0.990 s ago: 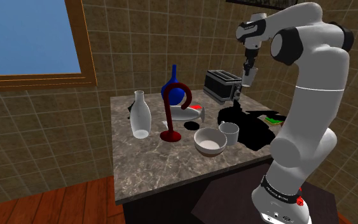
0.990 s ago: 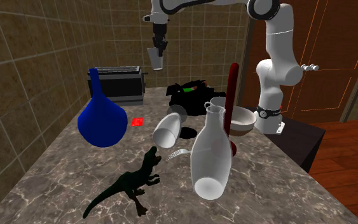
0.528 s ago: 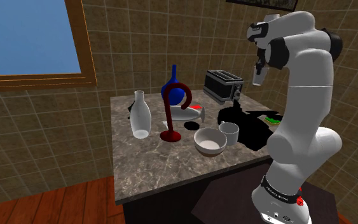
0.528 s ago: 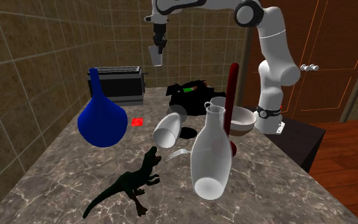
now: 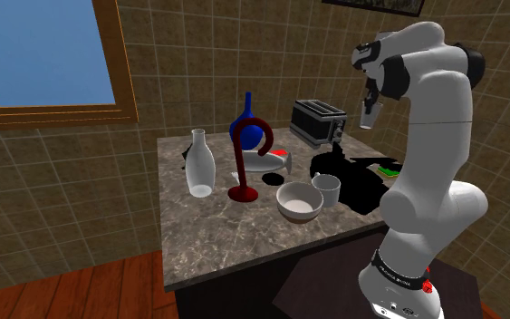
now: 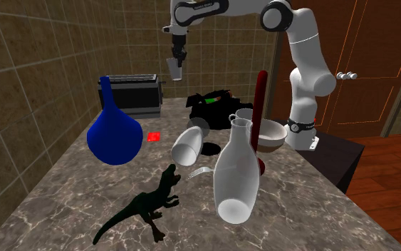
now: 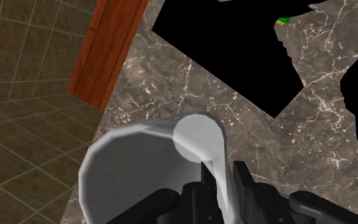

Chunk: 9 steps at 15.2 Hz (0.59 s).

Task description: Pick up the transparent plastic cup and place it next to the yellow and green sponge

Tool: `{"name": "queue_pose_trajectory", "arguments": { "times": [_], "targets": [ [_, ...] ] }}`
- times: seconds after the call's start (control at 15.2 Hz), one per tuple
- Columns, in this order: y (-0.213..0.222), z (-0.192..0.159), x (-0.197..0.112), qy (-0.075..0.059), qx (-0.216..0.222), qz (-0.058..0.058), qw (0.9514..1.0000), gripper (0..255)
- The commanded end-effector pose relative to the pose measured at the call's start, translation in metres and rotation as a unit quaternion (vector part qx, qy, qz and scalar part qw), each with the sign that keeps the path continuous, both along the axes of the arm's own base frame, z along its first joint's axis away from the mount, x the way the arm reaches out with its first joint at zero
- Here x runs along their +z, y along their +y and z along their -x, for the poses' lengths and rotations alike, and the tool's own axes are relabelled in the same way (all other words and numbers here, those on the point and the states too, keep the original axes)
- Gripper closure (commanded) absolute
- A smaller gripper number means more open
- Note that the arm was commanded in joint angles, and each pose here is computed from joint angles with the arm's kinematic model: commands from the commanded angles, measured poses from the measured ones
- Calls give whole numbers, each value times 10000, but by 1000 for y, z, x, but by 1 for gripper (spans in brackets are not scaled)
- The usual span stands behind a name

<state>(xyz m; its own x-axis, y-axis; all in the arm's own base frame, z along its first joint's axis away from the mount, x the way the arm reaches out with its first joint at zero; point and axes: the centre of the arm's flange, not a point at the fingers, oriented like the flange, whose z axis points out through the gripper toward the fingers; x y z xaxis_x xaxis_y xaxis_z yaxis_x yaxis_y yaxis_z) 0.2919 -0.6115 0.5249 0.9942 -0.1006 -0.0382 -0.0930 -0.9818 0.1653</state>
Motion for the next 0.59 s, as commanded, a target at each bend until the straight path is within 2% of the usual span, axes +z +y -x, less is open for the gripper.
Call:
{"name": "queue_pose_trajectory", "arguments": {
  "times": [0.0,0.53],
  "targets": [
    [0,0,-10,-3,0,4,10000,255],
    [0,0,-53,-3,0,4,10000,255]
  ]
}}
